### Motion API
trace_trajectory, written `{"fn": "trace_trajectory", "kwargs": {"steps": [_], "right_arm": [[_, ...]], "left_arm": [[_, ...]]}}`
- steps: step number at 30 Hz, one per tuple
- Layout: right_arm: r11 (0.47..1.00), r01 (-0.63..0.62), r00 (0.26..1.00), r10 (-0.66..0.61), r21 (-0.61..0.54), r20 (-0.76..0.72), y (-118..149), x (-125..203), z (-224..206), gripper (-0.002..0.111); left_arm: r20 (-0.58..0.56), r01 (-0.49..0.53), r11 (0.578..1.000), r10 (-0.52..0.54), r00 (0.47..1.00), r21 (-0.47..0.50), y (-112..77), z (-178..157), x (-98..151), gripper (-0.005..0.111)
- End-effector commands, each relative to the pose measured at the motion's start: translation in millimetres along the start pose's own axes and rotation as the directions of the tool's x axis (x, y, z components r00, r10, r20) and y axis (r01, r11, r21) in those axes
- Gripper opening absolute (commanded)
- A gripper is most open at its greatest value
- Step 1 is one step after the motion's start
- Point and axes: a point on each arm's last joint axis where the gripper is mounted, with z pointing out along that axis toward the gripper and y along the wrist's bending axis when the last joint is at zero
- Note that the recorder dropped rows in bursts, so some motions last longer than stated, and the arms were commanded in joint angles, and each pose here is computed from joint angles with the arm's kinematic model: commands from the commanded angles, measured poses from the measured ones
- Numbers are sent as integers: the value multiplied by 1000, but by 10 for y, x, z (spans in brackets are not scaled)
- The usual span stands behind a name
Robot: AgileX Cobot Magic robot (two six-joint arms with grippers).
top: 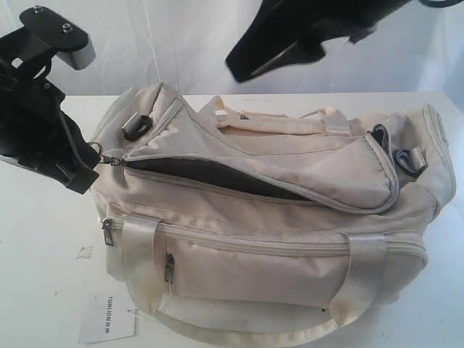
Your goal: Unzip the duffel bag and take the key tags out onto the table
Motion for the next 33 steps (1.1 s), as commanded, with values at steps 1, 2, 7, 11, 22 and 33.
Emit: {"fn": "trace_trajectory", "kwargs": {"steps": [1,2,7,11,22,33], "right_arm": [[986,165,976,-157,36,-152,99,80,440,64],[982,186,968,-178,32,-176,118,101,539,64],[962,273,945,-268,2,-188,219,114,909,77],[940,340,924,-330,18,-195,234,100,1091,82],[937,349,902,-338,-7,-268,228,185,1412,74],[934,352,888,-352,-55,-296,319,232,1588,21]], "left_arm": [[7,16,1000,-16,1000,14,-16,-27,13,0],[7,16,1000,-16,1000,14,-16,-27,13,0],[23,17,1000,-18,1000,14,-23,-76,17,0],[49,16,1000,-16,999,8,-30,-161,27,0],[72,14,1000,-14,997,3,-37,-236,37,0],[74,14,1000,-15,997,3,-37,-232,38,0]]}}
